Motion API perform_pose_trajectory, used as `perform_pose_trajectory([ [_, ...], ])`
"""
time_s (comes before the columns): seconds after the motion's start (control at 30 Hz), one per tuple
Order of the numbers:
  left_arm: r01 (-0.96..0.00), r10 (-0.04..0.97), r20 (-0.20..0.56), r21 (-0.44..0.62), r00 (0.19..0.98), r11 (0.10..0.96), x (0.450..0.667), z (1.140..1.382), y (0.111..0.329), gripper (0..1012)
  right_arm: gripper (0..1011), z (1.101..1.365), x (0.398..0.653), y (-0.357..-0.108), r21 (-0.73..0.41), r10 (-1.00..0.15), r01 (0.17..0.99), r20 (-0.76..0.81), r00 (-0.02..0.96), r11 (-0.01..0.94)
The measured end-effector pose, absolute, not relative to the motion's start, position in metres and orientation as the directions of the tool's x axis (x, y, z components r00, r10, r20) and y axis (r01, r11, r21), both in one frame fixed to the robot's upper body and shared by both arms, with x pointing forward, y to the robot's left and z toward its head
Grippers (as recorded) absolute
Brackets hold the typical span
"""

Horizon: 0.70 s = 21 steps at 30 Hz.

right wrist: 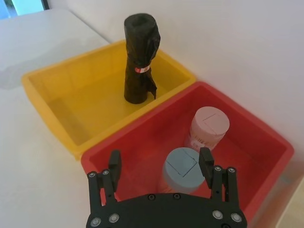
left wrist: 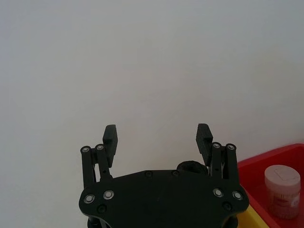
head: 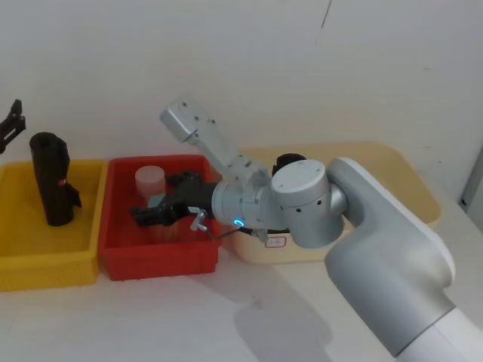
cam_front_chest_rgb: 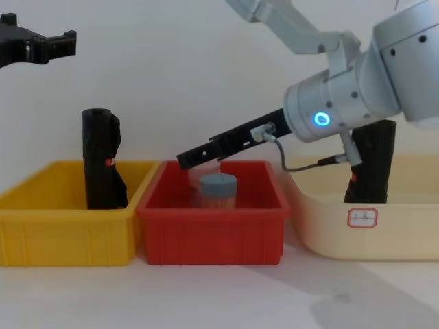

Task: Pick up the garbage bag with the one hand and transfer it to the other hand.

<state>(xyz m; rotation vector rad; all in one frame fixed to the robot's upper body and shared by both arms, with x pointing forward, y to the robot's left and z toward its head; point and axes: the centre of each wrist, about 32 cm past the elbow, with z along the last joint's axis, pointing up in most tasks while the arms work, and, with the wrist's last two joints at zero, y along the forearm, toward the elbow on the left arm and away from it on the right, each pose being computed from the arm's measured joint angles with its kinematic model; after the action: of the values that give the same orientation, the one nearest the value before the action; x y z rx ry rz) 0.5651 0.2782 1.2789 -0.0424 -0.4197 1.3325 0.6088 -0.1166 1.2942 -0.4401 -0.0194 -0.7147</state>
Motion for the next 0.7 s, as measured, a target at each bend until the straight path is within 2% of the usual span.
perform_pose_trajectory([
  [0.7,-0.932,0.947,0.272,-0.267,0.173,0.247,0.565,1.279,0.278,1000,1001,1.279,0.641,-0.112,-0.414,-0.642,0.643,0.164,0.749,0.644],
])
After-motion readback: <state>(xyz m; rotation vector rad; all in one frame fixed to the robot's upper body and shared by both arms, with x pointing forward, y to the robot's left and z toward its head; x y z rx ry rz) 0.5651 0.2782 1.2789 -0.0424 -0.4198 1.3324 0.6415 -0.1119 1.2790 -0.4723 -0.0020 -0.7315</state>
